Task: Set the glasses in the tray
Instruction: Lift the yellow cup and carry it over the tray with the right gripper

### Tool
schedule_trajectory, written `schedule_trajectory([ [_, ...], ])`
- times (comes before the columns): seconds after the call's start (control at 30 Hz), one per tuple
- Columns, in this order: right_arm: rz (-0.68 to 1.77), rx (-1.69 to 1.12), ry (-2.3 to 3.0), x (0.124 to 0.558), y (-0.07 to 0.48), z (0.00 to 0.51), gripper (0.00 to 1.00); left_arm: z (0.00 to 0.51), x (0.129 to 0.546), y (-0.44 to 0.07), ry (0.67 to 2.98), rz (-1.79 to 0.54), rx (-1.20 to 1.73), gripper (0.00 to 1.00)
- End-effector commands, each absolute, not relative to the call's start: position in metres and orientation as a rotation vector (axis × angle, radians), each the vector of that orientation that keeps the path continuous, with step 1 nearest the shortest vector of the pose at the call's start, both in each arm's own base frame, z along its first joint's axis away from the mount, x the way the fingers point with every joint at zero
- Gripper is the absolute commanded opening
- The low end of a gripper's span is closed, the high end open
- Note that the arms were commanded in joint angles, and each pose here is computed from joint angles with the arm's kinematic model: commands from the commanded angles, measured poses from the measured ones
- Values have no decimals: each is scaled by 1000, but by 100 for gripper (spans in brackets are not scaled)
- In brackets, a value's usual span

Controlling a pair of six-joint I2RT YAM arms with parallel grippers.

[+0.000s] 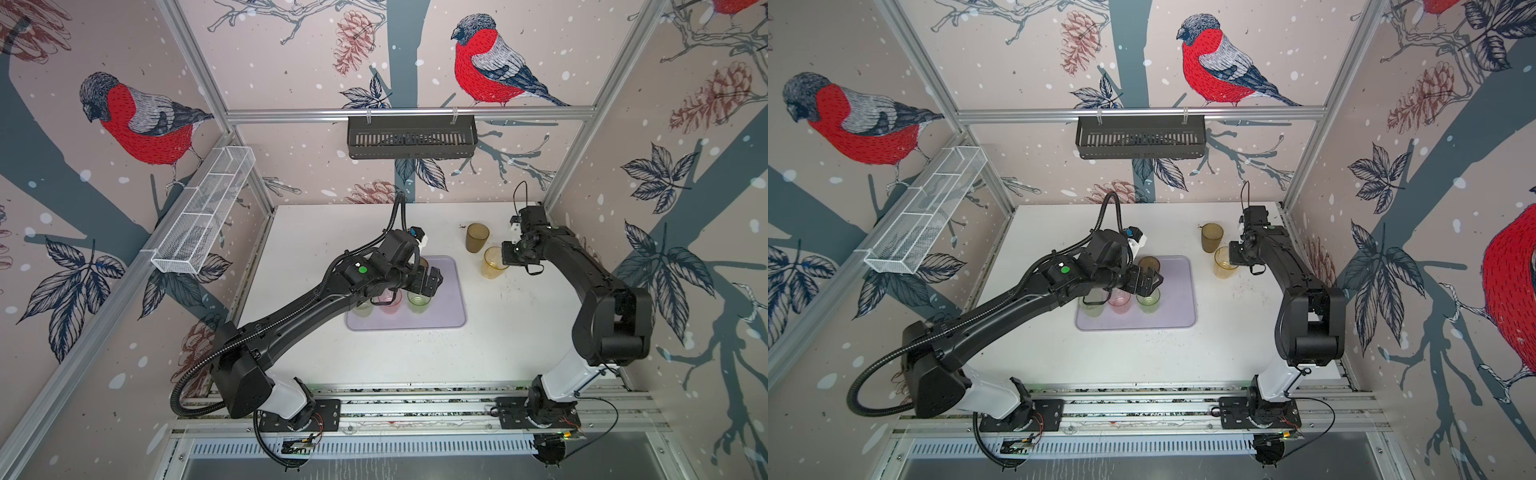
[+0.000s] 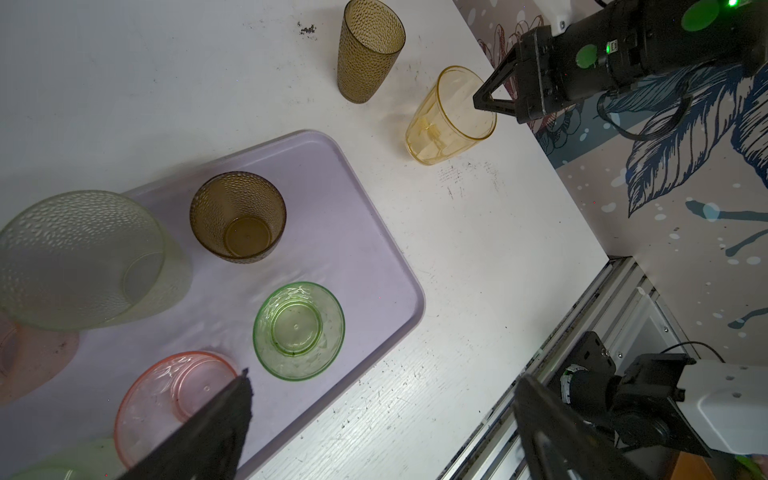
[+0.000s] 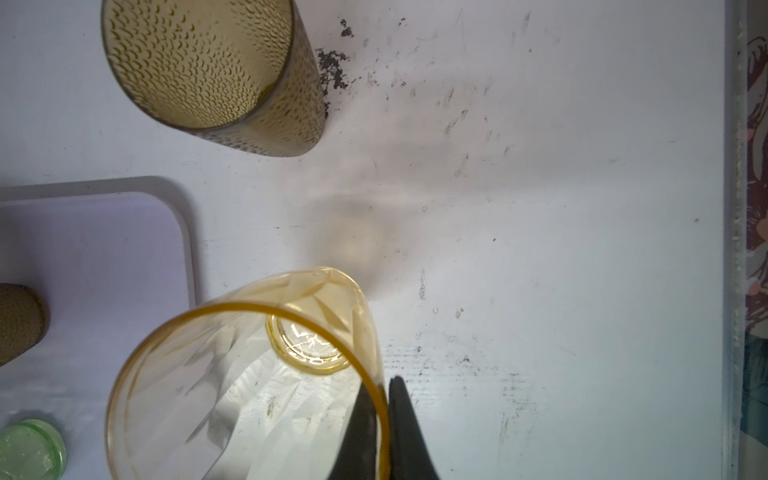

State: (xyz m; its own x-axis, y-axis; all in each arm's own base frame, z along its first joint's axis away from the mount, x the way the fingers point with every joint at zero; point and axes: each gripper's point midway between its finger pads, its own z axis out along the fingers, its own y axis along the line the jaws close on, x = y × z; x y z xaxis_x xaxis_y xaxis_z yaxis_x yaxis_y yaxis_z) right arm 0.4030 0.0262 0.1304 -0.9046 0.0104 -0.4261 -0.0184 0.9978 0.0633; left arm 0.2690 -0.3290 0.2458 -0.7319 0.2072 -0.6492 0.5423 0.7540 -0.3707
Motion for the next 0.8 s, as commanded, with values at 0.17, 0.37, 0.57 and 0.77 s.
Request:
schedule_trajectory([
  [0.17,78,-59,2694,400,44,139,3,251,269,-330,2340,-755,546,98],
  [0.37,88,-117,2696,404,66,141,3,252,269,-328,2339,-749,542,98],
  [0.57,103,-165,2695,409,88,140,3,252,269,-325,2337,-743,534,98],
  [0.77,121,-201,2692,418,110,138,3,251,268,-322,2340,-740,522,98],
])
